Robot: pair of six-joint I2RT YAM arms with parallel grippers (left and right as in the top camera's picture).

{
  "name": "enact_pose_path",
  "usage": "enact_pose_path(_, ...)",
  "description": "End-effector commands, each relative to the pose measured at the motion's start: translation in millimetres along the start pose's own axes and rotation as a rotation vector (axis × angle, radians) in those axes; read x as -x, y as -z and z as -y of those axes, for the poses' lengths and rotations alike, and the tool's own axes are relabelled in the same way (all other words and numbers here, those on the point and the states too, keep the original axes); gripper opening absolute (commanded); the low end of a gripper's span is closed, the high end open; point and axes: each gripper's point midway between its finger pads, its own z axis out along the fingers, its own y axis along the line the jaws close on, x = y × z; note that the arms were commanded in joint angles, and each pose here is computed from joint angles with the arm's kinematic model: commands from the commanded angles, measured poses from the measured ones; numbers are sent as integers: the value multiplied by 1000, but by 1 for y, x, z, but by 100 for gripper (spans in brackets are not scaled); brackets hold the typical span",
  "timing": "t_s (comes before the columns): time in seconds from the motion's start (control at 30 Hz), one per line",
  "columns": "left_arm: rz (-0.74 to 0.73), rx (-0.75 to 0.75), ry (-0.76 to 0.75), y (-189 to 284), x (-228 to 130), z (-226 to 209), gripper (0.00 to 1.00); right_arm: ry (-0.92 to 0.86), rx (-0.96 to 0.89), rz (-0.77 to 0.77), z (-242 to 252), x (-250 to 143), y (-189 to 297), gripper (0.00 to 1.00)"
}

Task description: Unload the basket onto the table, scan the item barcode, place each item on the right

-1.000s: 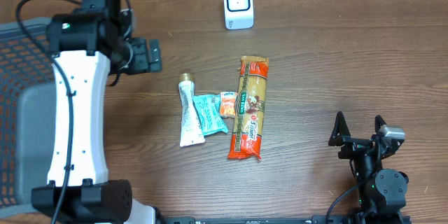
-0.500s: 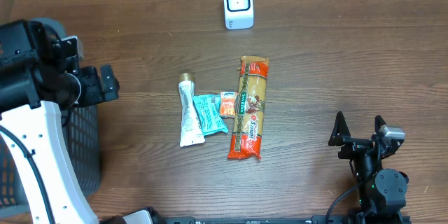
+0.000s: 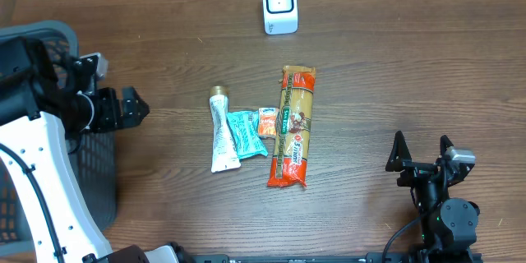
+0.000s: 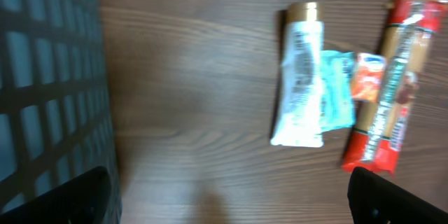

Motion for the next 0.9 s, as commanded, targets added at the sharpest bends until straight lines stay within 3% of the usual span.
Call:
enact_pose_path(0.0,-14,185,74,10,-8,-42,100,4,-13,22,1,9,2,100)
enact_pose_path(0.17,-10,304,47,16,-6,-66,100,4,-13,22,1,9,2,100)
enact_pose_path(0.43,36,321,-8,17,8,-70,100,4,-13,22,1,9,2,100)
enact_pose_path(0.63,78,130,-140,5,21,-19,99,4,-13,22,1,9,2,100)
enact_pose_path(0.87,53,54,-304,-7,22,38,100,4,-13,22,1,9,2,100)
